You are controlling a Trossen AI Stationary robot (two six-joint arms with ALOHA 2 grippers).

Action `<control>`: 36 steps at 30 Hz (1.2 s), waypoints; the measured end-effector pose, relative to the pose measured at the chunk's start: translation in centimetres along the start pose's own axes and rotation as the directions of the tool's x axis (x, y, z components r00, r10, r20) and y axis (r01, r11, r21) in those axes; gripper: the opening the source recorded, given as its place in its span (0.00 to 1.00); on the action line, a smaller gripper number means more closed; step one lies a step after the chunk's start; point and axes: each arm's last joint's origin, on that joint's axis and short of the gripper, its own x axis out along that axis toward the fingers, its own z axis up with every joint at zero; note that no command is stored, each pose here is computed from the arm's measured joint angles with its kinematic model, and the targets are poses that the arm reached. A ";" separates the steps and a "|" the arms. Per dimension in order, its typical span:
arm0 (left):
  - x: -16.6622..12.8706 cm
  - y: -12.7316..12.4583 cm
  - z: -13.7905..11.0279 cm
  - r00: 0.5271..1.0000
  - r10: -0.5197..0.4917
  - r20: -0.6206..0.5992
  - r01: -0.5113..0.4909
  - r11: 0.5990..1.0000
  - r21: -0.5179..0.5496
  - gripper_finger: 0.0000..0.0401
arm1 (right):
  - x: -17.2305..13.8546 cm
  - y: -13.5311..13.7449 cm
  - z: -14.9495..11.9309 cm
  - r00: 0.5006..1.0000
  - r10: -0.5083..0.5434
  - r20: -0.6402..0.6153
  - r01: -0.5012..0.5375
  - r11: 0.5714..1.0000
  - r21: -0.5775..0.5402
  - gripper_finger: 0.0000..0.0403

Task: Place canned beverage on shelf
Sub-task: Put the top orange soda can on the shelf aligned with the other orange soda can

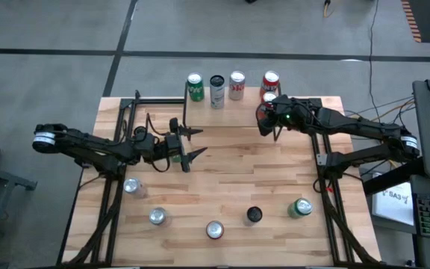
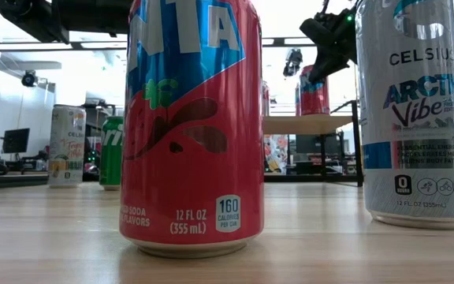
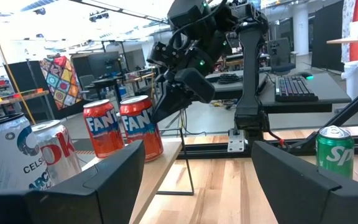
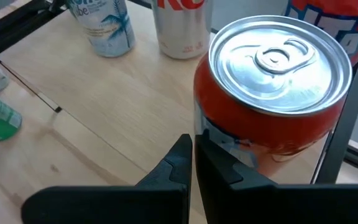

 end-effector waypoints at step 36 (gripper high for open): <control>0.0 0.0 0.0 1.000 0.000 0.000 0.000 1.000 -0.003 0.70 | -0.2 0.5 2.1 0.993 0.021 0.113 -0.024 0.999 0.027 0.03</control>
